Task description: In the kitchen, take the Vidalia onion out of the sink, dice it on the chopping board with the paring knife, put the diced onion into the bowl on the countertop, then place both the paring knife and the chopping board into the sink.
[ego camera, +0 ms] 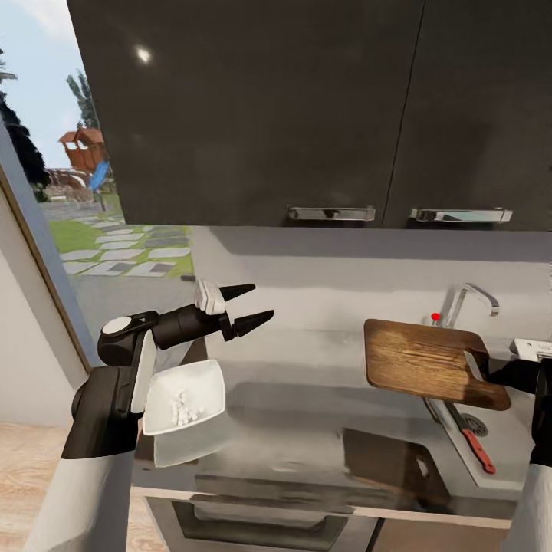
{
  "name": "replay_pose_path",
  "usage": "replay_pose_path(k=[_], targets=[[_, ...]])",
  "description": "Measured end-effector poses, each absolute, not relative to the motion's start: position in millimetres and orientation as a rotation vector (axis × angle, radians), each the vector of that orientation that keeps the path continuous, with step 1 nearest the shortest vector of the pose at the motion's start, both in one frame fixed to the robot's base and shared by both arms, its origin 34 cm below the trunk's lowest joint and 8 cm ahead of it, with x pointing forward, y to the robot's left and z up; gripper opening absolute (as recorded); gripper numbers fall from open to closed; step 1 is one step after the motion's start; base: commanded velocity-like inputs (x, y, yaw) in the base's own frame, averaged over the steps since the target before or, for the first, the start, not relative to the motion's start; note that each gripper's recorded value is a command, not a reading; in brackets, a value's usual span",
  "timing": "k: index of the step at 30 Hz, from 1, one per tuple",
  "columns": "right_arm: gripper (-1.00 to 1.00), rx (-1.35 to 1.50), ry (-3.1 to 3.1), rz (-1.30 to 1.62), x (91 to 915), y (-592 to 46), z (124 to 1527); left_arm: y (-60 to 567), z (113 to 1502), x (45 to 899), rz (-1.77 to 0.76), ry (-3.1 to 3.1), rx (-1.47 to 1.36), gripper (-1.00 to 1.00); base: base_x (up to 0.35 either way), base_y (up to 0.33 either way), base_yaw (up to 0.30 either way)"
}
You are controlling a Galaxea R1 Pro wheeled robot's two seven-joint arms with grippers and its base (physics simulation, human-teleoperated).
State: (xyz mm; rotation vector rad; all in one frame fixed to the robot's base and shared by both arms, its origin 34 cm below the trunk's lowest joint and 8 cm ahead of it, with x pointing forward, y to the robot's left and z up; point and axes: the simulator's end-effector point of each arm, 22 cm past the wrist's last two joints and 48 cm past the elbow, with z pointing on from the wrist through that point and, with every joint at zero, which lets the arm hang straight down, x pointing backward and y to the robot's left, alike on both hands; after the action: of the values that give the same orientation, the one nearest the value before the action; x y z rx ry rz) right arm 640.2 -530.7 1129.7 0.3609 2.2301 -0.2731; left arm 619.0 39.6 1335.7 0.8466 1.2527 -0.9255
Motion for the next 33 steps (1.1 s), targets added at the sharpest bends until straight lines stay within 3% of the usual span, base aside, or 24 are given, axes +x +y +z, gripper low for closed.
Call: replay_pose_path(k=[16, 33], targets=[[-1.00, 0.234, 2.252, -0.295, 658, -500, 1132, 40, 1336, 619, -0.926, 1.252, 0.847, 1.00, 0.061, -0.290, 0.000], [-1.00, 0.232, 2.252, -0.292, 659, -499, 1133, 40, 1336, 619, -0.925, 1.251, 0.847, 1.00, -0.032, -0.011, 0.000]])
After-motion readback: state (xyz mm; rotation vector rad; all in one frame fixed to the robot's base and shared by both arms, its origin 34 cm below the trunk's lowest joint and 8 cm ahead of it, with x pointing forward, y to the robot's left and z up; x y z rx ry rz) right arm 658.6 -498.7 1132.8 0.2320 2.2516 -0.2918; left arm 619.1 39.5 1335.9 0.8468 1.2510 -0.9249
